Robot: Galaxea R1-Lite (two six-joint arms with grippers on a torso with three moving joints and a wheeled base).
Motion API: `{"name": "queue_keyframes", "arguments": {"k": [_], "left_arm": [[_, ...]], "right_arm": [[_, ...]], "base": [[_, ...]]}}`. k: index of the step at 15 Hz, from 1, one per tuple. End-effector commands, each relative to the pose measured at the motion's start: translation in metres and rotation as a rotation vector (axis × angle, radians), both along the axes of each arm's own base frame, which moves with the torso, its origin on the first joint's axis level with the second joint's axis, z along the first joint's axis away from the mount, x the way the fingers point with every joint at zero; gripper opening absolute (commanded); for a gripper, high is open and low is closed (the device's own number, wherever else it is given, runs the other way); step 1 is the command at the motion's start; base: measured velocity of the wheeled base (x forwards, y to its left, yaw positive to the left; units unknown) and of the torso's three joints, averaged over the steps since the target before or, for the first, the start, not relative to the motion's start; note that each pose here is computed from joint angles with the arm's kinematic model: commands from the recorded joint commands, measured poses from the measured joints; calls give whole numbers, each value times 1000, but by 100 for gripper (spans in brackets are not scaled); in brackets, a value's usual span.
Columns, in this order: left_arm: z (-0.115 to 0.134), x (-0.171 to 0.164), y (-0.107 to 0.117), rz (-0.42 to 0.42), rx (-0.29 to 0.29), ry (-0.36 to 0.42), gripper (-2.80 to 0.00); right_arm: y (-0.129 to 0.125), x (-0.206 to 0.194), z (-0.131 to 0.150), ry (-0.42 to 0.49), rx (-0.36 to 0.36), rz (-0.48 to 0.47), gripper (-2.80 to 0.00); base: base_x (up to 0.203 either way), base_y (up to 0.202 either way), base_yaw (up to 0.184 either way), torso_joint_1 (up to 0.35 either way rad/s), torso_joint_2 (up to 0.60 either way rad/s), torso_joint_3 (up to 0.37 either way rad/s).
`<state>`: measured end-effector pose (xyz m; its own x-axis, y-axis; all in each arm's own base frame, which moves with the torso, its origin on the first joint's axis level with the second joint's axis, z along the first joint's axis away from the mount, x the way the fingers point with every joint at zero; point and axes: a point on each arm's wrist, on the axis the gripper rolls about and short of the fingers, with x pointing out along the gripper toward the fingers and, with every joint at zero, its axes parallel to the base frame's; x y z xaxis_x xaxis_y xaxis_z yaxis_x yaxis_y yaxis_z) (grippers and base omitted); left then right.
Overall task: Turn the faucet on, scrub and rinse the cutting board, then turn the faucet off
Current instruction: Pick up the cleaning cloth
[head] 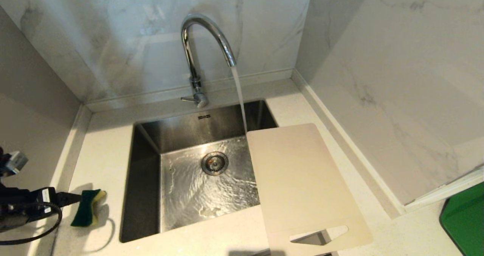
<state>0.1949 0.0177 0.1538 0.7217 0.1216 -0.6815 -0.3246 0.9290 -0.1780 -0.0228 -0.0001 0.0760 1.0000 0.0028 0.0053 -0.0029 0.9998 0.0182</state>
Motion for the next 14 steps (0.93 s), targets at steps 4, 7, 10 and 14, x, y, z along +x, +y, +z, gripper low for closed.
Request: {"name": "queue_keyframes", "arguments": {"k": [4, 7, 10, 14], "left_arm": [[-31, 47, 10, -11, 12, 94, 0], [-40, 56, 22, 12, 11, 120, 0], [-45, 58, 35, 3, -16, 118, 0], [-51, 59, 35, 1, -27, 140, 0]], "right_arm": [[0, 0, 0, -1, 0, -1, -280], [0, 0, 0, -1, 0, 0, -280], [0, 0, 0, -1, 0, 0, -280], [0, 0, 0, -1, 0, 0, -280]], "base": [[0, 0, 0, 0, 0, 0], [0, 0, 0, 0, 0, 0], [0, 0, 0, 0, 0, 0], [0, 0, 0, 0, 0, 0]]}}
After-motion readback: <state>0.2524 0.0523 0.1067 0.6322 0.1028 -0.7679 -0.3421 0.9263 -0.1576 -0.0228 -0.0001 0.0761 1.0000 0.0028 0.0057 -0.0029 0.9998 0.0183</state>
